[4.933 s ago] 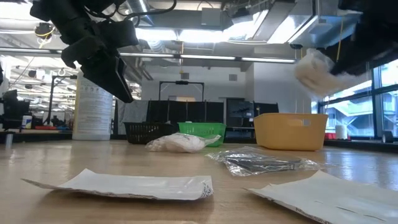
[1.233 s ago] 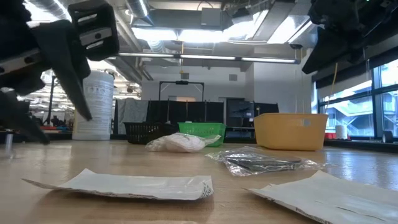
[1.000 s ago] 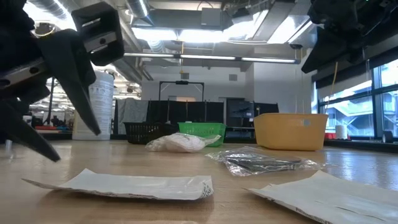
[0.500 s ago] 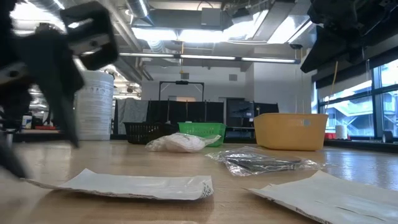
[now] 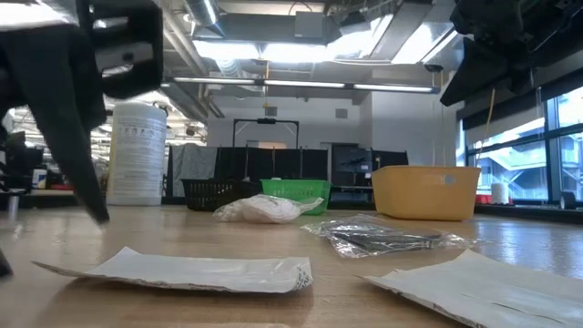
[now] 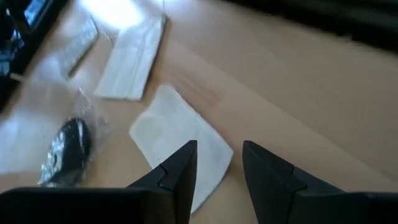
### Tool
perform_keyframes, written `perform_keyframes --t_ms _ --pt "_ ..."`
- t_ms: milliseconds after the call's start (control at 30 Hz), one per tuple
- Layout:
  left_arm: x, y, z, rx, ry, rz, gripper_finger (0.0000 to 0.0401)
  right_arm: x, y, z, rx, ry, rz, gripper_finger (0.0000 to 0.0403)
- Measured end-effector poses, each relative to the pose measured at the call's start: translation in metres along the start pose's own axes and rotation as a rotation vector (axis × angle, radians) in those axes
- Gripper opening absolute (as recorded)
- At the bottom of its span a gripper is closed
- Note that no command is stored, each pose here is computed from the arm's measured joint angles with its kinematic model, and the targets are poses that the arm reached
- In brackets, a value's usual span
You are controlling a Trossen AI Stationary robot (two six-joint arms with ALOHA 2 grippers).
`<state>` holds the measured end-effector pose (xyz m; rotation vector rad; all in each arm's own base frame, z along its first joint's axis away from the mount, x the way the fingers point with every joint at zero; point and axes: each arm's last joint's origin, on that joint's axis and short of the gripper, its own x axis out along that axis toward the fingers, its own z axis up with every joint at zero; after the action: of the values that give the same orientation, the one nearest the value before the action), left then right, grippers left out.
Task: Pick & Place Travel size toiletries
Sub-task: Put the white bandage pack into the green bin
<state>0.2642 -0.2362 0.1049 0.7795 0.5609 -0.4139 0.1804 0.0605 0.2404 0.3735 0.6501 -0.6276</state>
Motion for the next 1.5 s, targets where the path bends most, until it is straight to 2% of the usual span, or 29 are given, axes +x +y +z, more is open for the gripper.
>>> perform_keyframes --t_ms 267,600,767,1000,1300,1500 --pt "0.013 -0.003 0.006 -0.068 0.009 0.034 0.0125 0.000 0.001 0.000 0.004 0.000 0.006 0.0026" --pt "0.014 -0.005 -0.002 -0.136 0.097 0.085 0.0125 0.000 0.002 0.001 0.012 0.012 0.031 0.0005" --pt "0.014 -0.006 -0.005 -0.144 0.128 0.094 0.0120 0.000 0.003 0.001 0.012 0.010 0.033 0.0011" --pt "0.016 -0.002 -0.011 -0.168 0.164 0.089 0.0079 0.000 0.003 0.001 0.012 0.010 0.034 0.0028" --pt "0.019 0.004 -0.015 -0.217 0.178 0.092 0.0010 0.000 0.006 0.001 0.001 0.031 0.080 0.0005" --pt "0.019 0.005 -0.016 -0.236 0.185 0.112 0.0002 0.000 0.007 0.002 -0.007 0.024 0.094 0.0014"
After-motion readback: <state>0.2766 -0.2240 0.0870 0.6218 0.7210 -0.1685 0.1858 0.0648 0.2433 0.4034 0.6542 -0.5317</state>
